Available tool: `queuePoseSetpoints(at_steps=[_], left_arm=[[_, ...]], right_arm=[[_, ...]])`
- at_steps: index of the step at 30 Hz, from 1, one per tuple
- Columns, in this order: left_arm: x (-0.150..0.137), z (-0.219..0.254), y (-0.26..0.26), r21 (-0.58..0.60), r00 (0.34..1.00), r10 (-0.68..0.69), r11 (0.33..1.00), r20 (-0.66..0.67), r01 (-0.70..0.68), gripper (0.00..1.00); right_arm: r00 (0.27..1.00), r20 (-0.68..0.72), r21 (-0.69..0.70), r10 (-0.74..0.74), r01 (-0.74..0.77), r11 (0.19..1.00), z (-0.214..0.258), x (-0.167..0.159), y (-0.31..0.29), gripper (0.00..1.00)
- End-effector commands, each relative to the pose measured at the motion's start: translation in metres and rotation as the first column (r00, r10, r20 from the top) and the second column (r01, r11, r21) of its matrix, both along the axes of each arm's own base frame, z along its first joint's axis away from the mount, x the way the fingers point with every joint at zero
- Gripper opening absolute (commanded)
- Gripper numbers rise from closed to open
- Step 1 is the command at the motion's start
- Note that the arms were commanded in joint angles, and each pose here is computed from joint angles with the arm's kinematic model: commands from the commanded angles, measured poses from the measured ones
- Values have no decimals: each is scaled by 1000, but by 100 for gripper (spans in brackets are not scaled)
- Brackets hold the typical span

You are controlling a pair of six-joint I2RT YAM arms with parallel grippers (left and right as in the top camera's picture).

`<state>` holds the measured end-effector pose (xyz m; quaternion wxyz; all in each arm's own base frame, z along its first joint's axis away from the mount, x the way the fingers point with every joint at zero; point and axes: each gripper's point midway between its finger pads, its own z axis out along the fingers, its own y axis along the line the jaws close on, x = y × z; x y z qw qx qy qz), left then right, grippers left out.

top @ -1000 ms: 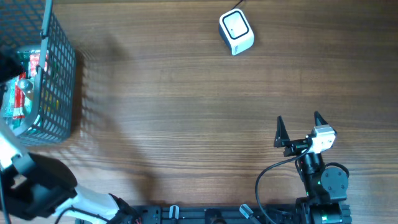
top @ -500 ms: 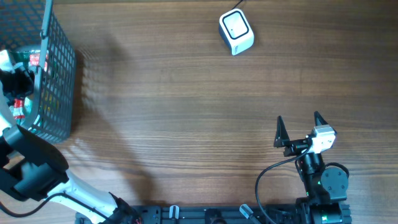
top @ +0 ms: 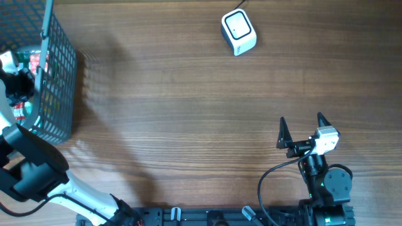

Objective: Scan the item barcode
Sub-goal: 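Grasp the yellow oil bottle with the left gripper and lift it out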

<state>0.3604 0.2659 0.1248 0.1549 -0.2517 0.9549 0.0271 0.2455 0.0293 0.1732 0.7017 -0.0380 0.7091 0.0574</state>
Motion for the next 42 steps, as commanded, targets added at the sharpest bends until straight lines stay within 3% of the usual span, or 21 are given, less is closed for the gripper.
queuePoseSetpoints(at_steps=[1, 9, 12, 15, 18, 20, 25, 27, 33, 38, 42], left_arm=[[-1, -8, -2, -25, 1000, -3, 1000, -9, 3, 43], [4, 8, 2, 13, 999, -3, 1000, 38, 2, 36], [12, 46, 8, 92, 990, -6, 996, 140, -7, 35], [20, 126, 14, 215, 945, -15, 975, 325, -58, 34], [16, 204, 9, 317, 875, -60, 942, 480, -109, 35], [7, 262, 2, 351, 785, -67, 916, 616, -197, 35], [-19, 359, -41, 321, 565, -112, 903, 818, -285, 34], [-27, 380, -66, 302, 508, -129, 913, 852, -275, 33], [-26, 386, -146, 269, 477, -189, 957, 859, -106, 33], [-9, 342, -222, 191, 570, -237, 972, 787, 139, 32], [4, 296, -294, 136, 635, -351, 922, 688, 361, 31]], right_arm=[[1000, 6, -8, 11, -11, 1000, 1, 0, 1, 100], [1000, 6, -8, 11, -11, 1000, 1, 0, 1, 100], [1000, 6, -8, 11, -11, 1000, 1, 0, 1, 100], [1000, 6, -8, 11, -11, 1000, 1, 0, 1, 100], [1000, 6, -8, 11, -11, 1000, 1, 0, 1, 100], [1000, 6, -8, 11, -11, 1000, 1, 0, 1, 100], [1000, 6, -8, 11, -11, 1000, 1, 0, 1, 100], [1000, 6, -8, 11, -11, 1000, 1, 0, 1, 100], [1000, 6, -8, 11, -11, 1000, 1, 0, 1, 100], [1000, 6, -8, 11, -11, 1000, 1, 0, 1, 100], [1000, 6, -8, 11, -11, 1000, 1, 0, 1, 100]])
